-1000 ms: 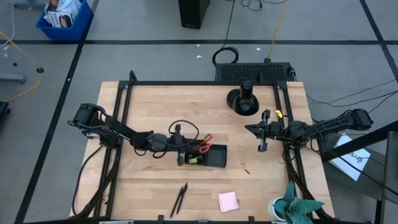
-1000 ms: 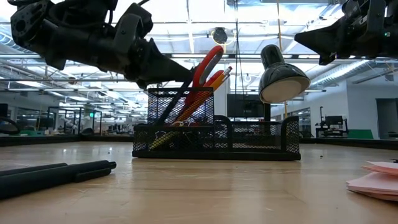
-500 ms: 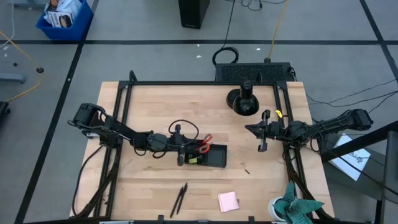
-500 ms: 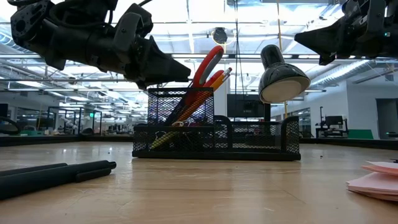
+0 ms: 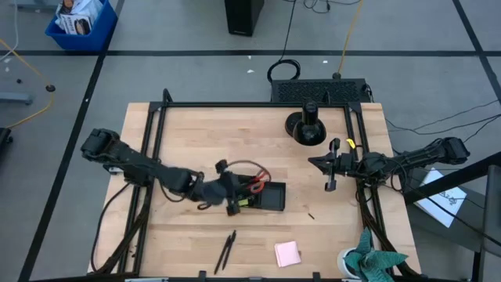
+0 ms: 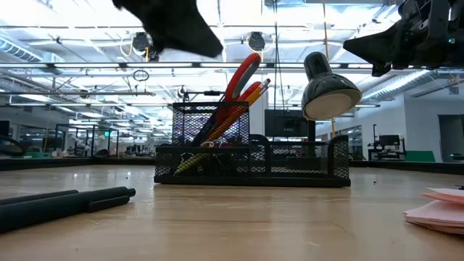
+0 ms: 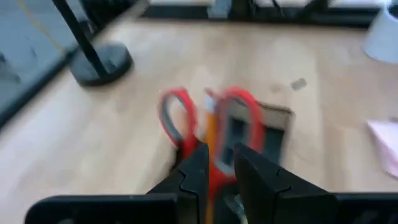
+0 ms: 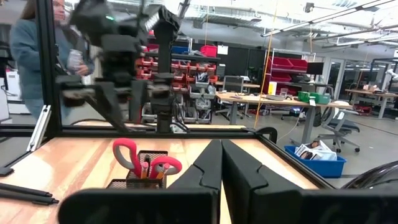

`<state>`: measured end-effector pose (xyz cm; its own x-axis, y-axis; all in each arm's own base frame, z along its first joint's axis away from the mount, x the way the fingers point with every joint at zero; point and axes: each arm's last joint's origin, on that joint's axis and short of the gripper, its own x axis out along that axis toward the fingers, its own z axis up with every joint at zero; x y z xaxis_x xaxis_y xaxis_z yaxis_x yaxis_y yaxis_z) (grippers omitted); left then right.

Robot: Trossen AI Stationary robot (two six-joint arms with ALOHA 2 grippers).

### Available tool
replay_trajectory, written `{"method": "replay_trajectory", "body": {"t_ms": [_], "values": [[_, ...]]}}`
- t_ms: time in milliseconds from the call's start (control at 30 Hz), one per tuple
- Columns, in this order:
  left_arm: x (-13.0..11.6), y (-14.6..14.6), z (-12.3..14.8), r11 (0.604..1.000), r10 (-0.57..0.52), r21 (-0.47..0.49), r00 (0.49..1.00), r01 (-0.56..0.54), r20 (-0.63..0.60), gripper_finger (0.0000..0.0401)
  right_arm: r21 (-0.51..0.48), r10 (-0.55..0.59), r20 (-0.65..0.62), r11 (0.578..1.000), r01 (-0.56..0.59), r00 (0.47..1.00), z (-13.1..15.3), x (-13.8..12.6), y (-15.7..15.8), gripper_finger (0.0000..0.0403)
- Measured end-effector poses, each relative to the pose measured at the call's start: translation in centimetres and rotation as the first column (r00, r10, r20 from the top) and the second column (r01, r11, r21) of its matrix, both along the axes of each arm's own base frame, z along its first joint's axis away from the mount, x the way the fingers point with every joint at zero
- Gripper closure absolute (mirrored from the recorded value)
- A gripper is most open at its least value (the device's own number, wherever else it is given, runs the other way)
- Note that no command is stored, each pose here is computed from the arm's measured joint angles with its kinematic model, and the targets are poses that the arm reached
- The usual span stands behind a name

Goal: Pick and place office supplies into organizer
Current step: Put the black pen into the black desk organizer

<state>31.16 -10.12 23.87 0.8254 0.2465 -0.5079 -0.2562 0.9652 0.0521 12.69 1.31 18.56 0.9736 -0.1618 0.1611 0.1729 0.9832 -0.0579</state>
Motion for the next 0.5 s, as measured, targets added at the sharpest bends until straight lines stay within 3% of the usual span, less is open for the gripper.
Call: {"method": "replay_trajectory", "body": {"t_ms": [167, 233, 367, 500], "values": [[-0.8, -4.1, 0.8, 0.994, 0.039, -0.1, 0.992, -0.051, -0.12, 0.0325, -0.002, 0.0, -0.009, 1.0, 0.0, 1.0, -0.1, 0.0, 0.0, 0.0403], [-0.8, -6.1, 0.8, 0.98, 0.047, -0.187, 0.992, -0.068, -0.115, 0.0325, -0.003, 0.0, -0.015, 1.0, 0.0, 1.0, -0.1, 0.0, 0.0, 0.0403], [-0.5, -10.0, -1.3, 0.959, 0.037, -0.276, 0.99, -0.072, -0.133, 0.0325, 0.0, 0.0, -0.016, 1.0, 0.0, 1.0, -0.2, 0.0, 0.0, 0.0403], [-0.1, -13.5, -4.5, 0.95, 0.002, -0.307, 0.98, -0.064, -0.197, 0.0325, 0.019, 0.004, -0.008, 1.0, -0.004, 1.0, -0.1, 0.0, 0.0, 0.0403]]}}
